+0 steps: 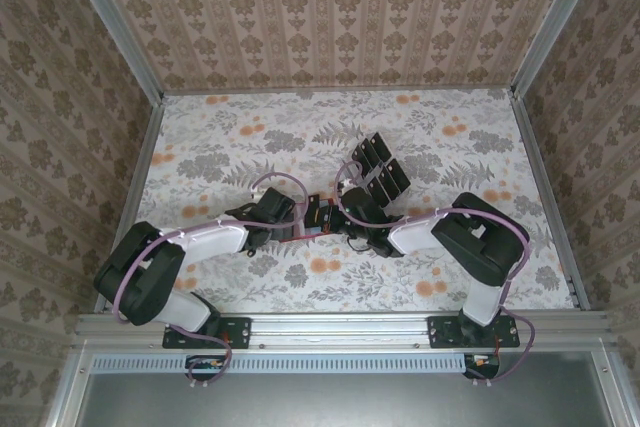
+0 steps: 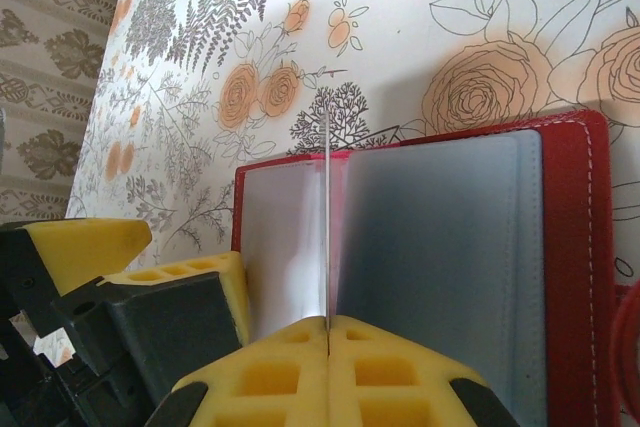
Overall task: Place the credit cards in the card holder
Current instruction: Insert the credit card into the card slot.
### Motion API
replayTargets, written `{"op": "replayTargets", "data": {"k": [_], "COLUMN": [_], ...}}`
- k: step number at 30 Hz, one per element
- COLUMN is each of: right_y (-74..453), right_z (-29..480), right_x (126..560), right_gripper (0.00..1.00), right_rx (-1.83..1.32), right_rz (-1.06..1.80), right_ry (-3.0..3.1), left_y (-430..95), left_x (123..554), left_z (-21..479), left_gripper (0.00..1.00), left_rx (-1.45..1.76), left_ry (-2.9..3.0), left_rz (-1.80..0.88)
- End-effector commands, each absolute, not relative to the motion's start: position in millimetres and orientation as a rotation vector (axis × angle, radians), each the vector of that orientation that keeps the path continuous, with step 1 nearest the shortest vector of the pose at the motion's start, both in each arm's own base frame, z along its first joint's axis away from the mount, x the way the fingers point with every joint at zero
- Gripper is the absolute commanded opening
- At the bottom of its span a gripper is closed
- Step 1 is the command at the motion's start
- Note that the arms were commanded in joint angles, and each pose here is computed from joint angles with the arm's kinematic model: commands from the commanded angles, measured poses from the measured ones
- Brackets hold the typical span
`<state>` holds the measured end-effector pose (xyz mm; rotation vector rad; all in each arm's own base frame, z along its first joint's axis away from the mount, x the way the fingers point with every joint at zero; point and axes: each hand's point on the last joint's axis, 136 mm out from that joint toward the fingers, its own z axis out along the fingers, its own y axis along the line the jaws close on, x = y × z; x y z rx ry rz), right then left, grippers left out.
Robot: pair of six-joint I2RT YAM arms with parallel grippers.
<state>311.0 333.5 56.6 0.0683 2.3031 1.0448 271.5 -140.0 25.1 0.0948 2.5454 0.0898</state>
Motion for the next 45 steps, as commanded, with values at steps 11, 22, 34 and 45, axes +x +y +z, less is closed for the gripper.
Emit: {"op": "replayTargets", "data": {"k": [11, 22, 34, 45], "right_y": [335.5, 339.6, 338.0, 333.0], "right_z": [52.1, 45.2, 36.8, 31.4], "right_x": [306.4, 304.4, 297.8, 293.8], "right_gripper": [0.00, 0.00, 0.00, 0.00], "right_rx": [0.105, 0.123, 0.127, 0.146], "right_rz": [1.135, 1.176, 1.198, 1.204], "right_ry": [2.294, 2.307, 2.329, 2.344], "left_y": [-120.3, -120.1, -119.8, -119.6], "left_x": [253.5, 253.2, 253.5, 254.0], "left_z": [7.4, 7.4, 7.5, 8.2], "left_gripper": [1.00, 1.00, 1.00, 1.00], "left_rx": [0.108, 0.104, 0.103, 0.099], "left_ry": [2.623, 2.623, 2.622, 2.620], "left_rz": [0.208, 0.207, 0.209, 0.210]}}
